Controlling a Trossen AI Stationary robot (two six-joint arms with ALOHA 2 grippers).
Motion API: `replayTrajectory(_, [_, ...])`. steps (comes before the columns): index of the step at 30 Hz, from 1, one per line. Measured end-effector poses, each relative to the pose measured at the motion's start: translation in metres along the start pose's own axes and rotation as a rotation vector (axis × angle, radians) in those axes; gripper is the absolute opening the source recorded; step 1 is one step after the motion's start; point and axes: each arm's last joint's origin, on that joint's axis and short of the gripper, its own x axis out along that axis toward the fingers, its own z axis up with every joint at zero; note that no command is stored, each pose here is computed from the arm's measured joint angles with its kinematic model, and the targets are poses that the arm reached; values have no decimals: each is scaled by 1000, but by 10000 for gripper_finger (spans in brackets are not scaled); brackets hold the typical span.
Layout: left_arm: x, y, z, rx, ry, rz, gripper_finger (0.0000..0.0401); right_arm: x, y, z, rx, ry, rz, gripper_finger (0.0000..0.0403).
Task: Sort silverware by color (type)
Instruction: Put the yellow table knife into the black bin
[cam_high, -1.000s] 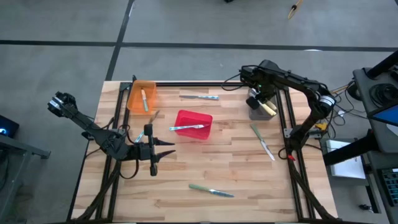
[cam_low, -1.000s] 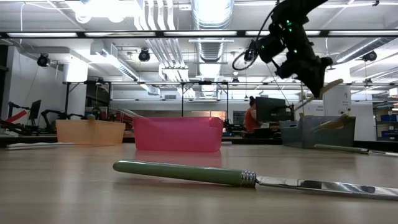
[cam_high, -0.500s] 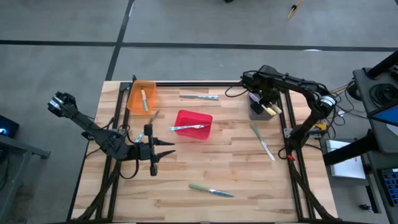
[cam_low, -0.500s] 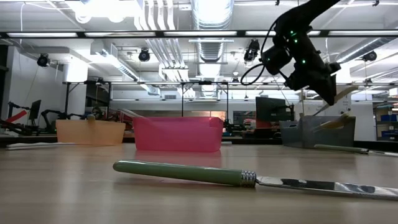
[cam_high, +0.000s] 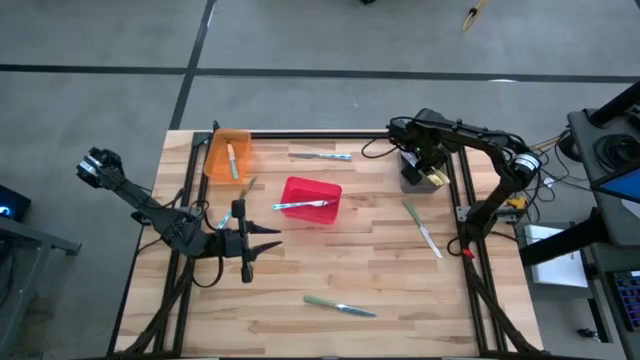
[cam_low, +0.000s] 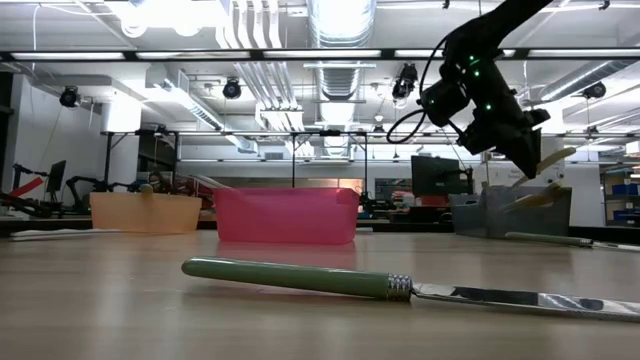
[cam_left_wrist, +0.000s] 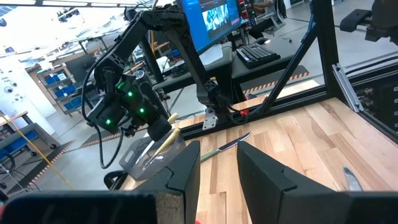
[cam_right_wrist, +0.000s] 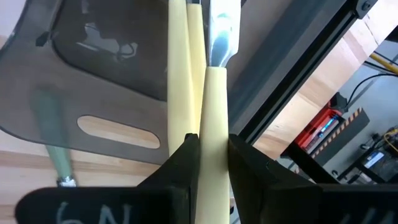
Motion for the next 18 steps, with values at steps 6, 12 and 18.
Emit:
replayTrajectory(6, [0, 0, 0, 0, 0, 0, 87, 0, 0, 1, 2, -7, 2, 76])
replayTrajectory(12, [0, 1, 1, 1, -6, 4, 87, 0, 1, 2, 6, -20, 8, 70])
replayTrajectory(18, [0, 1, 1, 1, -6, 4, 87, 0, 1, 2, 6, -22, 8, 74])
